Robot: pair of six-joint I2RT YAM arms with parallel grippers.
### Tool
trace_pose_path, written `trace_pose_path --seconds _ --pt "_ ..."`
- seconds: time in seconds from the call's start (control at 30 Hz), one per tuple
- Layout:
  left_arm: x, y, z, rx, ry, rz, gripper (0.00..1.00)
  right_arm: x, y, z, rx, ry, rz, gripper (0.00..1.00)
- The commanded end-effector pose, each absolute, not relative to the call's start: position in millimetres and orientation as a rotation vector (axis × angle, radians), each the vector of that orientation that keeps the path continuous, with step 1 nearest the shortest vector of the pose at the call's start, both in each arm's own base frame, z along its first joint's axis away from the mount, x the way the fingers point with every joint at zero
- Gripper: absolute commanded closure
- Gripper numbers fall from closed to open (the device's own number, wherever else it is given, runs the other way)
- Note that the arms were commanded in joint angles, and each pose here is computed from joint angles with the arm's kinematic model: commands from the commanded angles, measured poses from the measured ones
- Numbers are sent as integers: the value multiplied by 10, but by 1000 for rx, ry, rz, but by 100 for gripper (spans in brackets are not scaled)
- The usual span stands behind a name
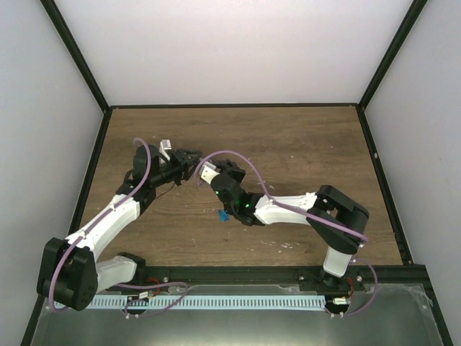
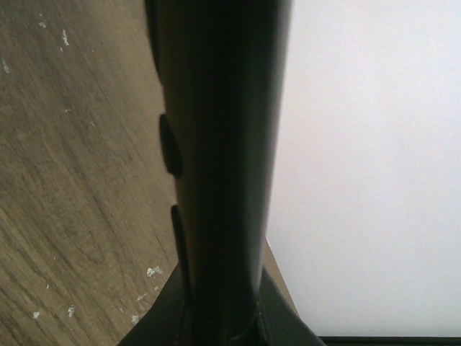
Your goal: Load the batteries into the remote control
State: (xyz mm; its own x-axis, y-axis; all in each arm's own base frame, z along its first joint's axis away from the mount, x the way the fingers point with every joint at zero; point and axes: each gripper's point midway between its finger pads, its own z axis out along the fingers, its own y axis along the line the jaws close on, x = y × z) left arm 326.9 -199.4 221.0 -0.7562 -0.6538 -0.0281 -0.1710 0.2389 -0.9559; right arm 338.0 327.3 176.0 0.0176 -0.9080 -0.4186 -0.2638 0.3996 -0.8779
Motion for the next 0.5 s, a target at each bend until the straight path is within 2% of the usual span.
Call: trace_pose_path --seconds 0.0,0.27,0.47 --pt "3288 -1992 2246 -736 2093 -1504 60 3374 3291 1833 -1053 1476 -720 99" --pt "3297 -1909 2257 -709 2123 -1385 69 3338 3287 1797 -1075 1449 -729 99" --pt "3298 -1898 2221 -717 2127 -1372 72 3316 3309 1801 -1081 1434 -729 99"
